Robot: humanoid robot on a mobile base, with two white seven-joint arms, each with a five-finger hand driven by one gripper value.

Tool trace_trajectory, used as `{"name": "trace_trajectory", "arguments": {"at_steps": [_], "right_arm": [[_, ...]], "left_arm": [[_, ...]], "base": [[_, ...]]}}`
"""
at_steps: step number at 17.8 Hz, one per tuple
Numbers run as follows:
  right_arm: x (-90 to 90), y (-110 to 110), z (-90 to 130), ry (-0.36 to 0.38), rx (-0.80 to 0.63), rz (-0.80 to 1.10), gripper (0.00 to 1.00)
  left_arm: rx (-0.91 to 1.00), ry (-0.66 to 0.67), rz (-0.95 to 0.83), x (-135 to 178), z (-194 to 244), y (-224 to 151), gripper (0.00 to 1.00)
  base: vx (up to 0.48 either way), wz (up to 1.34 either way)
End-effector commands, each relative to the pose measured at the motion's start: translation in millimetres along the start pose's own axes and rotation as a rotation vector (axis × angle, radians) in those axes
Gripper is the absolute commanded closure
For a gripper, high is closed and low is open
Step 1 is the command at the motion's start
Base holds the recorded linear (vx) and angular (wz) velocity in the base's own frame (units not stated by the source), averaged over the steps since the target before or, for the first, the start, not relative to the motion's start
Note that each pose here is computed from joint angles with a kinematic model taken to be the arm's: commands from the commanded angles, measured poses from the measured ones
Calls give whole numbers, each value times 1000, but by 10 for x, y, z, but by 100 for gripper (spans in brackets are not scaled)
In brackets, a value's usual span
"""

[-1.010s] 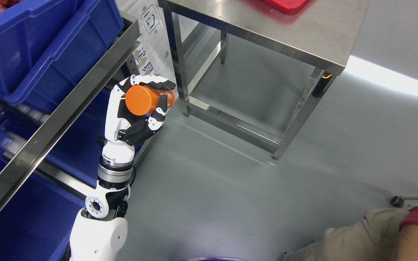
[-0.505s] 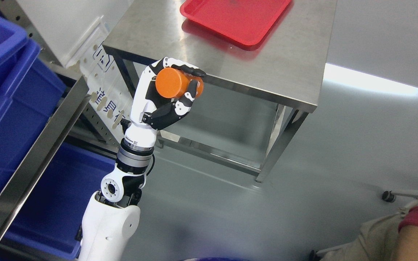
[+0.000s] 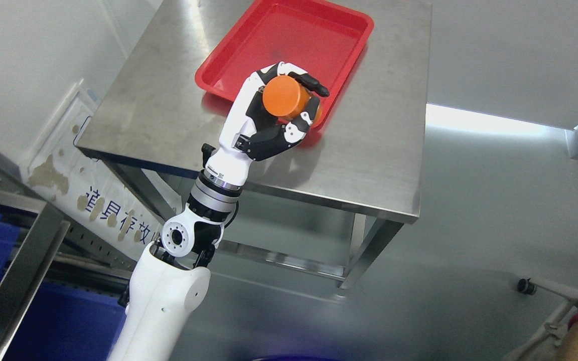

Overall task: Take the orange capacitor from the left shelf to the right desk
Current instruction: 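Lower the capacitor with the left hand into the red tray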

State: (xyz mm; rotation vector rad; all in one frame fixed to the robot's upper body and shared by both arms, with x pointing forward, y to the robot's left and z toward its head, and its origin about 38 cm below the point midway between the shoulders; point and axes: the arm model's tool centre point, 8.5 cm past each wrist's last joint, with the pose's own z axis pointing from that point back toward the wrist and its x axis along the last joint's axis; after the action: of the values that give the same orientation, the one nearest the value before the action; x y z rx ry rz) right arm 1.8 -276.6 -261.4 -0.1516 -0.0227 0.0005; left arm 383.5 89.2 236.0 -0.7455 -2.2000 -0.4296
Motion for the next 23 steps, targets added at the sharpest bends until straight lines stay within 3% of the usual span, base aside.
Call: {"name": "trace_trajectory", "arguments": {"at_steps": [1, 8, 13, 18, 23], "right_arm": [[-82, -118, -6, 5, -18, -4, 0], [-82, -118, -6, 5, -18, -4, 0], [-73, -118, -6, 4, -18, -4, 0], [-82, -118, -6, 5, -18, -4, 0], [-82, -118, -6, 5, -18, -4, 0]], "left_arm": [[-96, 135, -38, -239, -279, -19, 96], [-54, 337, -154, -535, -768, 520, 96], [49, 505, -165, -1005, -457, 816, 94], [83, 597, -157, -1252, -227, 928, 91], [156, 583, -148, -1168, -231, 1183, 84]], "base": [[269, -173], [195, -93], [80, 42], [4, 0], [0, 0]]}}
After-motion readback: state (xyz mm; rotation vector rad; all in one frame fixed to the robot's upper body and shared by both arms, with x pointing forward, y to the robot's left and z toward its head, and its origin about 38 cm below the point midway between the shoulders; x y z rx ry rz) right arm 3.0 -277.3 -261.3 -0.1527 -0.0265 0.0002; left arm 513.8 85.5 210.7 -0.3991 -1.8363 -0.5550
